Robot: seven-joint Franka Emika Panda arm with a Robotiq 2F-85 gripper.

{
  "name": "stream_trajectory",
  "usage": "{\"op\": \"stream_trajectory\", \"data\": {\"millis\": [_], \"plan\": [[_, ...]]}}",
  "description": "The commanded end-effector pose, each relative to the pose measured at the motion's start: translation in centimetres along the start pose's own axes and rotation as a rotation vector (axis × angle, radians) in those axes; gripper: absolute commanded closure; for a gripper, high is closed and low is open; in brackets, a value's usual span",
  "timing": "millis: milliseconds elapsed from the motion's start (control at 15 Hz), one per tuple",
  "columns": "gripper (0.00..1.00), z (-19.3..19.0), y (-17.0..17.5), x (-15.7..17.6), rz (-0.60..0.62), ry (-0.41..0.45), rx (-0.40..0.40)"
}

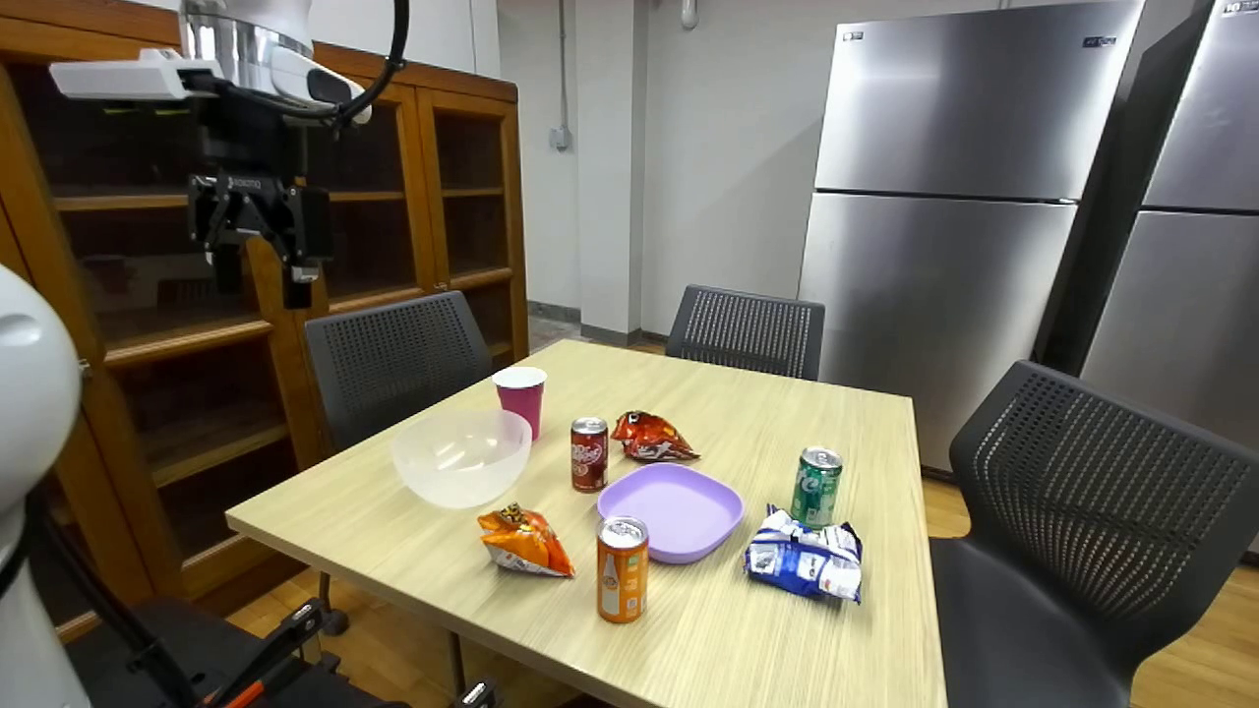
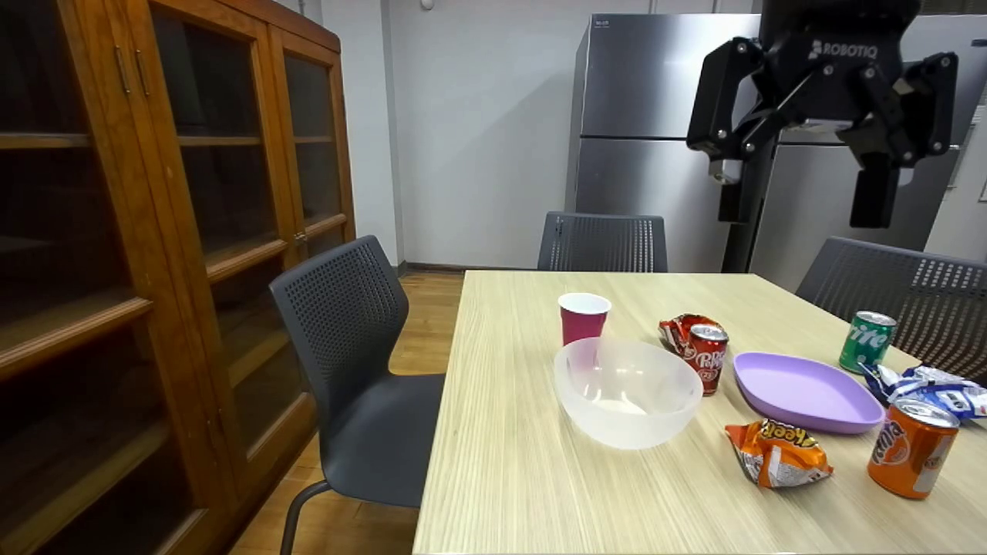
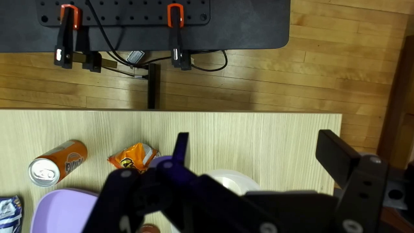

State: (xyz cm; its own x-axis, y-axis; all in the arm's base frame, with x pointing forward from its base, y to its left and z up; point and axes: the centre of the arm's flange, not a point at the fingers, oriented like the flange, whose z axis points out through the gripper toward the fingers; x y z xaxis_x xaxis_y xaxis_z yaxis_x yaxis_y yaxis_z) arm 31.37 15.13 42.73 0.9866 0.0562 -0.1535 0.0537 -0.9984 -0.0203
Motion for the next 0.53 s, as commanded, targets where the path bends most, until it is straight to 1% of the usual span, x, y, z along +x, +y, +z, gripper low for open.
{"op": "stream_trajectory", "data": {"millis": [0,200,467], "plan": [[0.0,0.5,0.2,0.9,0.007,0.034,-0.03],[0.0,1.1,1.2,1.1,0.005,0.059,-0.051],[0.0,2.6,3.8,1.2,0.022,0.084,-0.048]]}}
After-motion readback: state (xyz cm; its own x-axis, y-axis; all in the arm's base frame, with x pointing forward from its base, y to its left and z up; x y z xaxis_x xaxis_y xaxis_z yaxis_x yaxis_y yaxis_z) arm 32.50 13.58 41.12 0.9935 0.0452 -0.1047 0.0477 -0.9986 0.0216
